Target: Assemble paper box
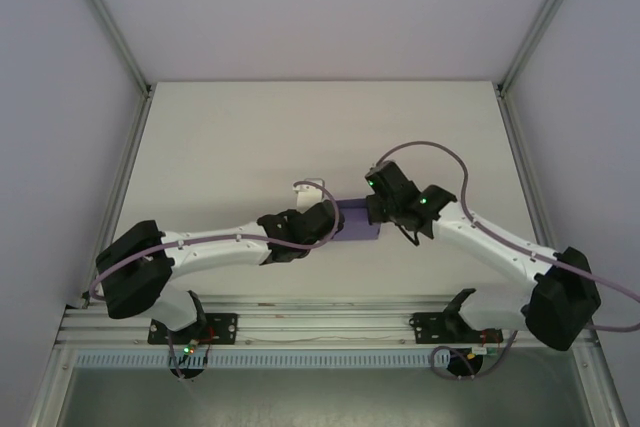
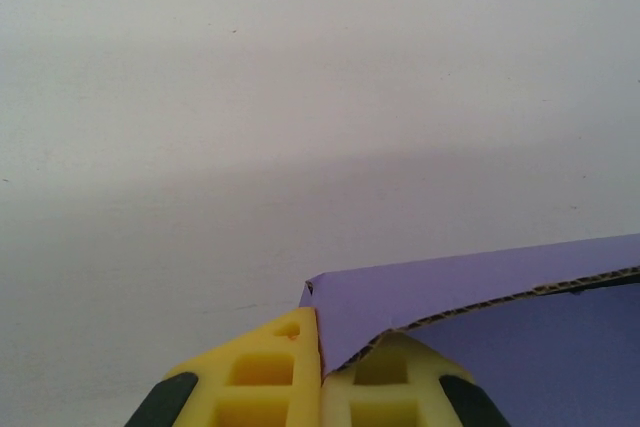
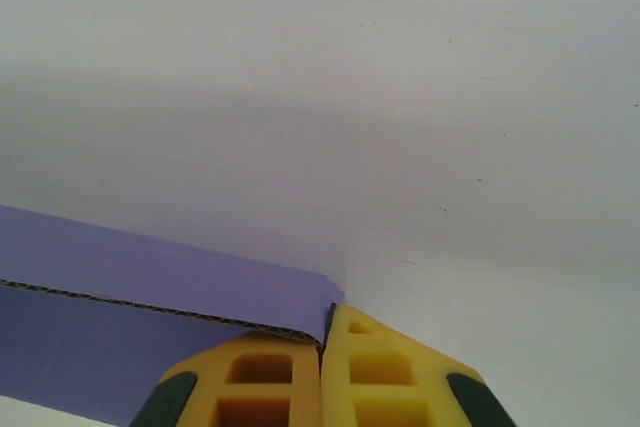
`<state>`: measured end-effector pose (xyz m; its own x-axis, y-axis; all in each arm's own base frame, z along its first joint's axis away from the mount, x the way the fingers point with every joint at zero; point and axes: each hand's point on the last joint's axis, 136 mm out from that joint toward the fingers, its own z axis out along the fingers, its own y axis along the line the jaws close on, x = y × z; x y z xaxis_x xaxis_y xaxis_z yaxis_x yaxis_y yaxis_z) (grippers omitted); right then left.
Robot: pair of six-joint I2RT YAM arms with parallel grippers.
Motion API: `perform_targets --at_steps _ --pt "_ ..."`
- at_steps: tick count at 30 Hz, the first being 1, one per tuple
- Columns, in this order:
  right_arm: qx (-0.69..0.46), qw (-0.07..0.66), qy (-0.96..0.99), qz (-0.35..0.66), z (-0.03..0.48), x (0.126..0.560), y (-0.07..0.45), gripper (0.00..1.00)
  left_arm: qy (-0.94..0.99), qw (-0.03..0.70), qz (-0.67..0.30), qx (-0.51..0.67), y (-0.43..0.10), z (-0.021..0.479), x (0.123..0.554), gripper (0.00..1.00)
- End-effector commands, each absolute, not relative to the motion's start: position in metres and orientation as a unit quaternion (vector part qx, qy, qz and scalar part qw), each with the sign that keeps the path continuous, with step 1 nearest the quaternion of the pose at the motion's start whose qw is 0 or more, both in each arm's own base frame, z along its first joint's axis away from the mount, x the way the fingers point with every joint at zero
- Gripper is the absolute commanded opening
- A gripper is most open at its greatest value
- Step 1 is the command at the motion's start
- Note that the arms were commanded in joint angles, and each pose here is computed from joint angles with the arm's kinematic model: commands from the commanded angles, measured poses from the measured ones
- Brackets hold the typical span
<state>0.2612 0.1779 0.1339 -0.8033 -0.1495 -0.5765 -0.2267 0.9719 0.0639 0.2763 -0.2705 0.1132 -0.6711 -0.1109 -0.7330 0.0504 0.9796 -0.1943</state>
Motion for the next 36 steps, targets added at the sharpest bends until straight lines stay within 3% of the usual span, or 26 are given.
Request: perform_targets --at_steps 1,5,15,20,31,36 --pt "-0.126 0.289 0.944 0.099 0.111 0.245 0.187 0.00 0.954 0.296 -0.032 0.034 -0.247 0.049 0.237 0.00" --pt "-0.114 0.314 0.935 0.121 0.098 0.238 0.185 0.00 0.954 0.296 -0.037 0.030 -0.246 0.046 0.235 0.00" --pt "-0.059 0.296 0.943 0.139 0.088 0.217 0.176 0.00 0.956 0.291 -0.030 0.029 -0.243 0.041 0.233 0.00" --pt "-0.070 0.305 0.936 0.159 0.089 0.204 0.176 0.00 0.956 0.292 -0.022 0.026 -0.241 0.039 0.234 0.00" --pt "-0.087 0.403 0.887 0.207 0.063 0.198 0.169 0.00 0.960 0.279 -0.018 0.036 -0.238 0.032 0.228 0.00" --pt "-0.118 0.388 0.895 0.185 0.063 0.190 0.167 0.00 0.960 0.277 -0.018 0.042 -0.241 0.032 0.229 0.00"
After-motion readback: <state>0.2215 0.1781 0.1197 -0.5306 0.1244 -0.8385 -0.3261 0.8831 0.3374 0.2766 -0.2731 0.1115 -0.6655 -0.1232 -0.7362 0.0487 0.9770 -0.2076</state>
